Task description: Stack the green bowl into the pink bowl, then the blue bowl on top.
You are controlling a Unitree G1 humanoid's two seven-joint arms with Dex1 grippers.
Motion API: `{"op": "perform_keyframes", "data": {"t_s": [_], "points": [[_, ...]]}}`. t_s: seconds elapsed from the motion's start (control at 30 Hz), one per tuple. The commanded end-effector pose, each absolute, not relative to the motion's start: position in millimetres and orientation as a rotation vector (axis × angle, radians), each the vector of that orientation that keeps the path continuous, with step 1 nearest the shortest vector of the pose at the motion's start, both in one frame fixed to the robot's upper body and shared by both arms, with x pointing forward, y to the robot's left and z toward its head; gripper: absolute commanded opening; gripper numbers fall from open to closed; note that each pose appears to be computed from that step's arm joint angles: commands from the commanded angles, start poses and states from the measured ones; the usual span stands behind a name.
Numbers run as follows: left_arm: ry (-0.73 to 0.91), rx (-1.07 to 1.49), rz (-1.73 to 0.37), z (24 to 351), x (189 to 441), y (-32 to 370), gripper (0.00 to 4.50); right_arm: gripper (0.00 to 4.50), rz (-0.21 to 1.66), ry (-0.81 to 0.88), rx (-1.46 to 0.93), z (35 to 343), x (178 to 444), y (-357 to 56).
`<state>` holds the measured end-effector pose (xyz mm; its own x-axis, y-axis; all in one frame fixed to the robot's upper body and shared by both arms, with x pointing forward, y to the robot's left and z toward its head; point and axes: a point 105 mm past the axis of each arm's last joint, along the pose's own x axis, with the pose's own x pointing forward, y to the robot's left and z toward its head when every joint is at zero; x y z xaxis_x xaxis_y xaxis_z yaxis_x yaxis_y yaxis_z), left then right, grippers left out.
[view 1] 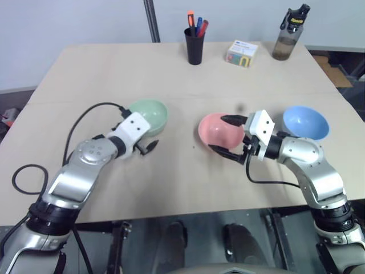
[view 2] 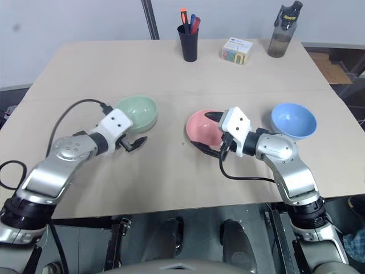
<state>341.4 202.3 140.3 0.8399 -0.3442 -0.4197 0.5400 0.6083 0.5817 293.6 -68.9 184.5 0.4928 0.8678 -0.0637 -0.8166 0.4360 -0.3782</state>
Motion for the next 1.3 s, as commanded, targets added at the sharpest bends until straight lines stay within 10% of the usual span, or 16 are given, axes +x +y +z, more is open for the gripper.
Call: {"op": "perform_keyframes", "data": {"t_s": [0.03, 0.23, 0.97, 1.17, 1.3], "points": [[0.207, 0.806, -0.552, 154.5, 347.6, 194.5, 2.37, 4.5, 1.003, -0.202, -0.399, 198.4, 288.5, -77.4], [0.172, 0.783, -0.649, 163.0, 344.6, 180.6, 0.06, 4.5, 0.934, -0.192, -0.412, 197.6, 287.5, -93.1], [-0.102, 0.708, -1.355, 205.8, 315.8, 55.1, 0.06, 4.5, 0.647, -0.119, -0.411, 182.4, 259.8, -165.1], [-0.166, 0.644, -1.287, 214.9, 332.4, 52.0, 2.03, 4.5, 0.606, -0.096, -0.443, 181.4, 258.7, -170.3], [-0.167, 0.516, -1.138, 226.4, 342.6, 76.9, 2.03, 4.5, 0.503, -0.022, -0.53, 173.5, 276.7, -187.1]]}}
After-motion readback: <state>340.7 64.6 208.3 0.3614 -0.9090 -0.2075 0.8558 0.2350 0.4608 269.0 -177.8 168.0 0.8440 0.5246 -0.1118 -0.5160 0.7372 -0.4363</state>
